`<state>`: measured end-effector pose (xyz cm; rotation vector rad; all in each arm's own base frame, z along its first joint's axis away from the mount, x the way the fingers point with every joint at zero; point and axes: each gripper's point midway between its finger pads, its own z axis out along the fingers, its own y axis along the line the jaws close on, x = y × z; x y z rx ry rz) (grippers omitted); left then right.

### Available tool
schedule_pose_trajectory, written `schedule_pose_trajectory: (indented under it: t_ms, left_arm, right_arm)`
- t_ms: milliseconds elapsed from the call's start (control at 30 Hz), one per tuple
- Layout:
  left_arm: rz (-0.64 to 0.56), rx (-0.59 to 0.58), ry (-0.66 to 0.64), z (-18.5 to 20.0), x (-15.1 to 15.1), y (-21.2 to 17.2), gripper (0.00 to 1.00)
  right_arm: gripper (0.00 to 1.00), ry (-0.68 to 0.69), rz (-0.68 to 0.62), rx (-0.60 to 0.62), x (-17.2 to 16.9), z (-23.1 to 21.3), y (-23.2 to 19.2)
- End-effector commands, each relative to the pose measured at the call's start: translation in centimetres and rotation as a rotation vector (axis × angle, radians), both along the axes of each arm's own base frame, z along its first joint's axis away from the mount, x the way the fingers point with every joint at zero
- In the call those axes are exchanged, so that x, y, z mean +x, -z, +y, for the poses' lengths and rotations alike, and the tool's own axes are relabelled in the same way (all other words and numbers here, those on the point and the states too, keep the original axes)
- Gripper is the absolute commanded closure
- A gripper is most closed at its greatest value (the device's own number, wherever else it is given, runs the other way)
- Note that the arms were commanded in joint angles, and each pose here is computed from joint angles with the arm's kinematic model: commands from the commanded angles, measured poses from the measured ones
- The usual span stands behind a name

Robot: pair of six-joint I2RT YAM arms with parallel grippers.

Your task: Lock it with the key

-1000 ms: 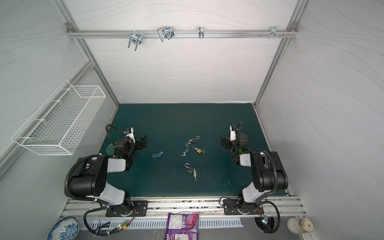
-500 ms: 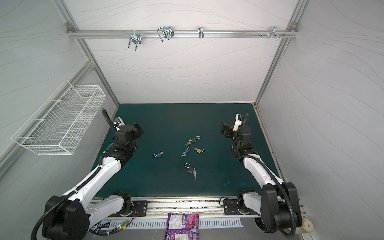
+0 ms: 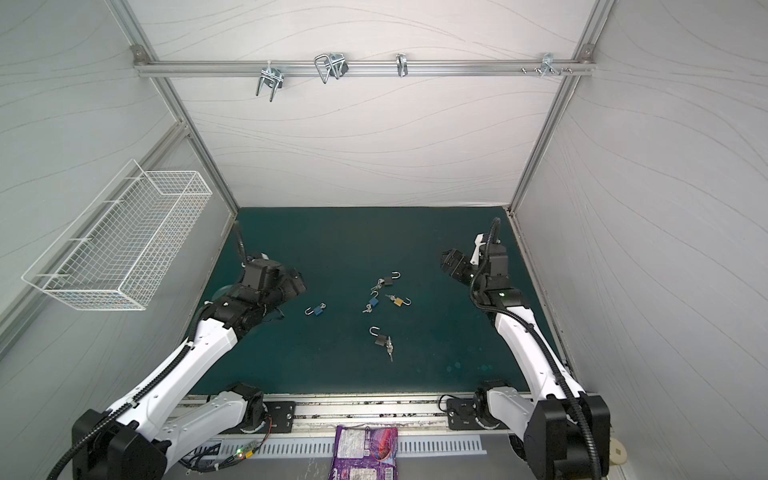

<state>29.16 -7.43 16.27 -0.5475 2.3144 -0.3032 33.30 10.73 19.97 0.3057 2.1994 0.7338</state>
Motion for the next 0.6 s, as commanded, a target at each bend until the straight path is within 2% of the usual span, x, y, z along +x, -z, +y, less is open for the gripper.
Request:
schedule_pose_trajectory:
  t_ms: [0, 300, 367, 467, 567]
  left_arm:
    - [0.061, -0.061, 0.137, -3.6, -1.5, 1.1, 0.01]
    - [0.144, -0.165, 0.347, -8.4, -3.5, 3.0, 0.01]
    - [0.145, -0.202, 0.369, -8.9, -4.0, 3.3, 0.01]
    - [0.143, -0.255, 0.351, -9.1, -4.5, 4.0, 0.01]
    - [0.146, -0.281, 0.328, -8.8, -4.5, 4.4, 0.01]
  right_arm:
    - [0.07, -0.187, 0.118, -0.022, -3.1, 4.1, 1.2]
    - [0.14, -0.57, 0.314, -0.407, -11.0, 10.9, 6.8]
    - [0.16, -0.669, 0.323, -0.463, -12.7, 12.1, 7.9]
    - [0.24, -0.827, 0.288, -0.51, -14.5, 14.2, 9.6]
    - [0.26, -0.981, 0.265, -0.552, -15.6, 16.1, 10.8]
